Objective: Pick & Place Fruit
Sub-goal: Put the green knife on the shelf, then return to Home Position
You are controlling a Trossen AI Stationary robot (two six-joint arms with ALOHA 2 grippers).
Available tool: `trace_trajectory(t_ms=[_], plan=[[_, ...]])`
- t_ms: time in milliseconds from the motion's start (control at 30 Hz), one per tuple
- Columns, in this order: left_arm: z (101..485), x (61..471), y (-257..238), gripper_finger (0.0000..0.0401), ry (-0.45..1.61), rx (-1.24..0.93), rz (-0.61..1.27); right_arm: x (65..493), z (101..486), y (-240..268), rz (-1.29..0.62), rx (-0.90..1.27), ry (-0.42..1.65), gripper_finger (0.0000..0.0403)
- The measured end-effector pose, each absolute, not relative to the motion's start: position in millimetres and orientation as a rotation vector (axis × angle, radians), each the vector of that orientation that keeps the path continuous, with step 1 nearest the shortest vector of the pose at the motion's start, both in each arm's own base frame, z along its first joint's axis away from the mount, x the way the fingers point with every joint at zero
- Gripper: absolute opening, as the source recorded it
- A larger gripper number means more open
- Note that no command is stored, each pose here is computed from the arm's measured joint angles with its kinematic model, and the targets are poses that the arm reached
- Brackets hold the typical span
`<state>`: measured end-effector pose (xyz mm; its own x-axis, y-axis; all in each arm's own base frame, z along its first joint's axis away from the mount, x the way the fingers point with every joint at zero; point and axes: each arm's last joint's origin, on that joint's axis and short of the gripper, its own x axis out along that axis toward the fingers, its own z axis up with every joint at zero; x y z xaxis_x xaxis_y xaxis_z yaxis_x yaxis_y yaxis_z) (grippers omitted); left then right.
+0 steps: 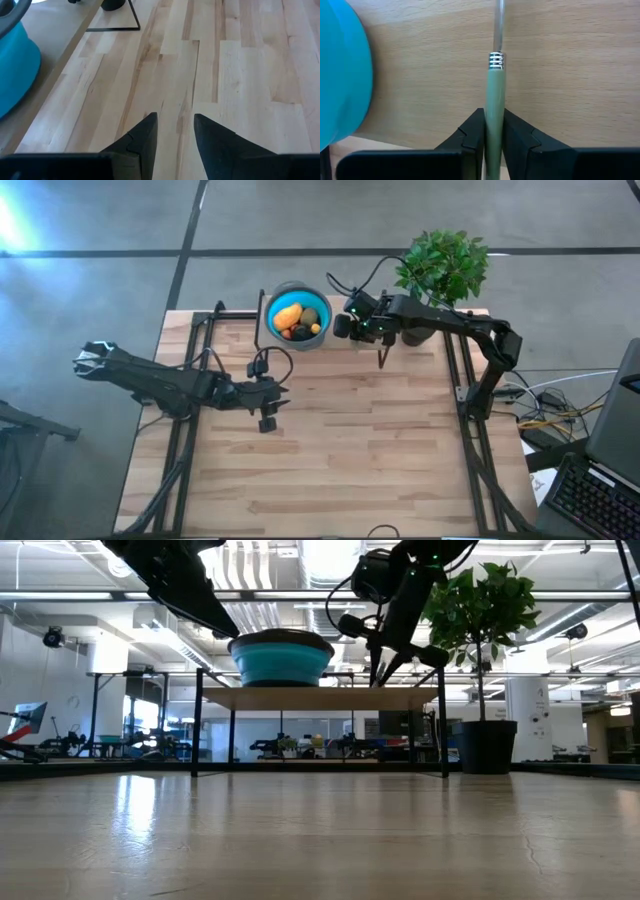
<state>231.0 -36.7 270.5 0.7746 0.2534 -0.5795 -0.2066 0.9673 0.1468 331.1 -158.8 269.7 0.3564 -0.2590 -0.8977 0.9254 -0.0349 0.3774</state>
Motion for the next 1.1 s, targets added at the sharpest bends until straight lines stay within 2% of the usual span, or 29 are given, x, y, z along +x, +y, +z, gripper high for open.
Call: trace_trajectory(t_ms=[233, 600, 1100], plan=[[270.3, 230.8, -36.7, 0.0133, 0.641, 0.077, 0.249, 331.3, 269.4, -159.0, -1.093, 1.233, 0.710, 0.0068], [270.2, 230.7, -36.6, 0.0133, 0.642, 0.075, 0.250, 330.1, 270.7, -159.2, -1.095, 1.200, 0.710, 0.0047], [270.2, 230.7, -36.6, 0.0133, 0.641, 0.069, 0.252, 327.0, 276.6, -159.6, -1.102, 1.153, 0.691, 0.0114]])
